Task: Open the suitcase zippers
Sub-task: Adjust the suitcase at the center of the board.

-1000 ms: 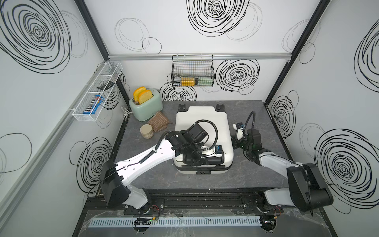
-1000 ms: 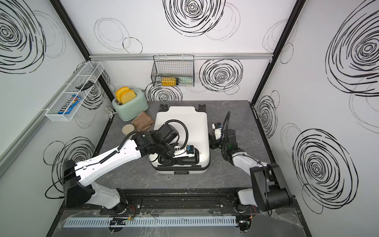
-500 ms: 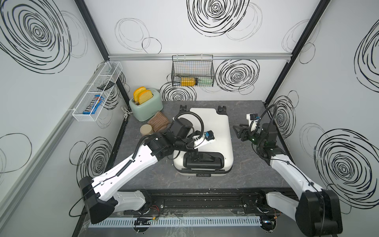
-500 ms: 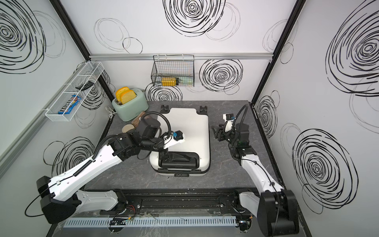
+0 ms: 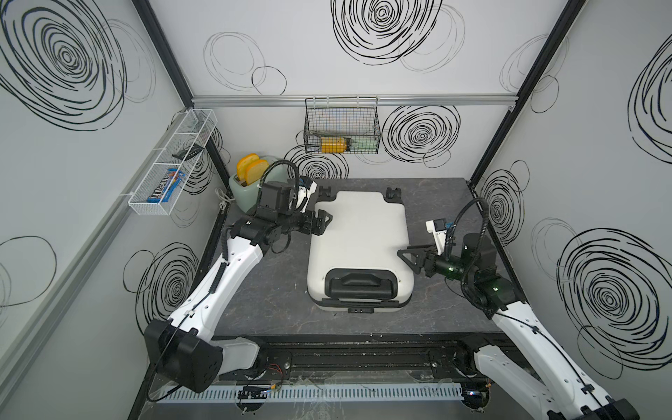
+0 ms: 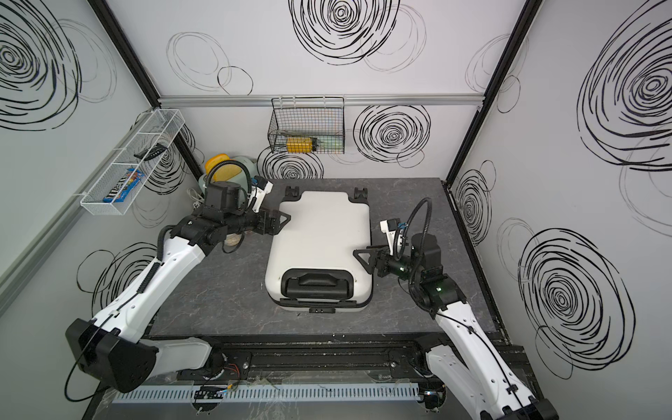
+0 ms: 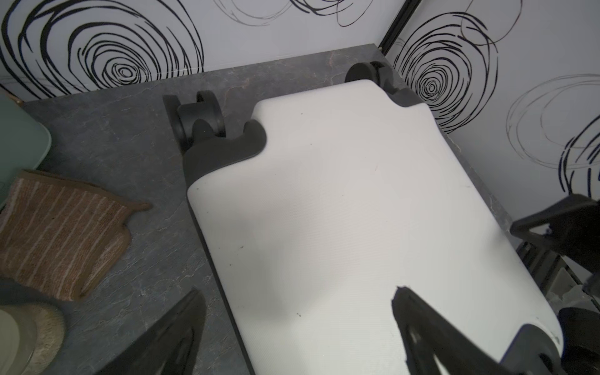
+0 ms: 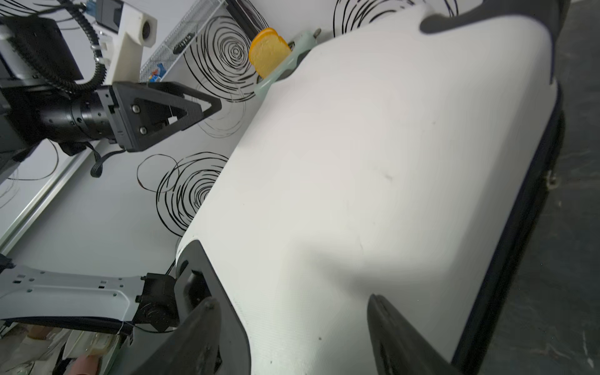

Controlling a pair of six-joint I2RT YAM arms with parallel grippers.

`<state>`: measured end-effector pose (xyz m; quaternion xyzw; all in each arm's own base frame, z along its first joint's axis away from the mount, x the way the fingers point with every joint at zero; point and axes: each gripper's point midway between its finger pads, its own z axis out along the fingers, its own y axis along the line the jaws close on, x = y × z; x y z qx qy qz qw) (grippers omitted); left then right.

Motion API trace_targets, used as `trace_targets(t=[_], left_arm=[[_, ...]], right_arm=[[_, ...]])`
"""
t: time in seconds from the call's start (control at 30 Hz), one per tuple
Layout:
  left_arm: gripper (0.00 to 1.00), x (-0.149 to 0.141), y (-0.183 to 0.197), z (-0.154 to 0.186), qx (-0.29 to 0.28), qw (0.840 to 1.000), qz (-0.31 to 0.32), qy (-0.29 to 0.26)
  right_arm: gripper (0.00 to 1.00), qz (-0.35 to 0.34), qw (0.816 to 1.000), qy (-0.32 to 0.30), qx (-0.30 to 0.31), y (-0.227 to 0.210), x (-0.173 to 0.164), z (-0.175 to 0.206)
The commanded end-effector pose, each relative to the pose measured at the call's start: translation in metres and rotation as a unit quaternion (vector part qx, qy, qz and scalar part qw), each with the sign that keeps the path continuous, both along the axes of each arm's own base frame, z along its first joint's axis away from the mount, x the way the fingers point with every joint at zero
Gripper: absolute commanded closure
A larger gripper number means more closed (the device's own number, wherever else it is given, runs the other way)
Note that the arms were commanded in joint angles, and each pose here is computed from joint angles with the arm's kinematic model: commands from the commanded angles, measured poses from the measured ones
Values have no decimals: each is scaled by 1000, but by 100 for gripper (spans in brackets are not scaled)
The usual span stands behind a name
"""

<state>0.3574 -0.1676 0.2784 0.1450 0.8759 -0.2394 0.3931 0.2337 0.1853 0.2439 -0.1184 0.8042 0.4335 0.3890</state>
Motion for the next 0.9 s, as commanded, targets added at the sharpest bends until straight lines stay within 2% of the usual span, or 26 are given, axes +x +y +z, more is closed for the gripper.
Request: trace_targets(t=[0.0, 0.3, 0.6, 0.73, 0.87], left_arm=[[6, 10, 2, -8, -8, 999, 19, 24], [8, 23, -27, -37, -2, 998, -17, 57], [9, 41, -68, -58, 7, 996, -50, 68], [9, 49, -70, -55, 4, 997, -45, 66], [8, 49, -62, -44, 7, 998, -35, 51]], right_arm=[[25, -32, 998, 46, -41, -9, -8, -16], [28, 41, 997, 66, -3, 26, -46, -20], [29, 90, 995, 43, 12, 85, -75, -17], [25, 53, 998, 11, -13, 73, -61, 4], [24, -4, 999, 19, -28, 33, -42, 14]])
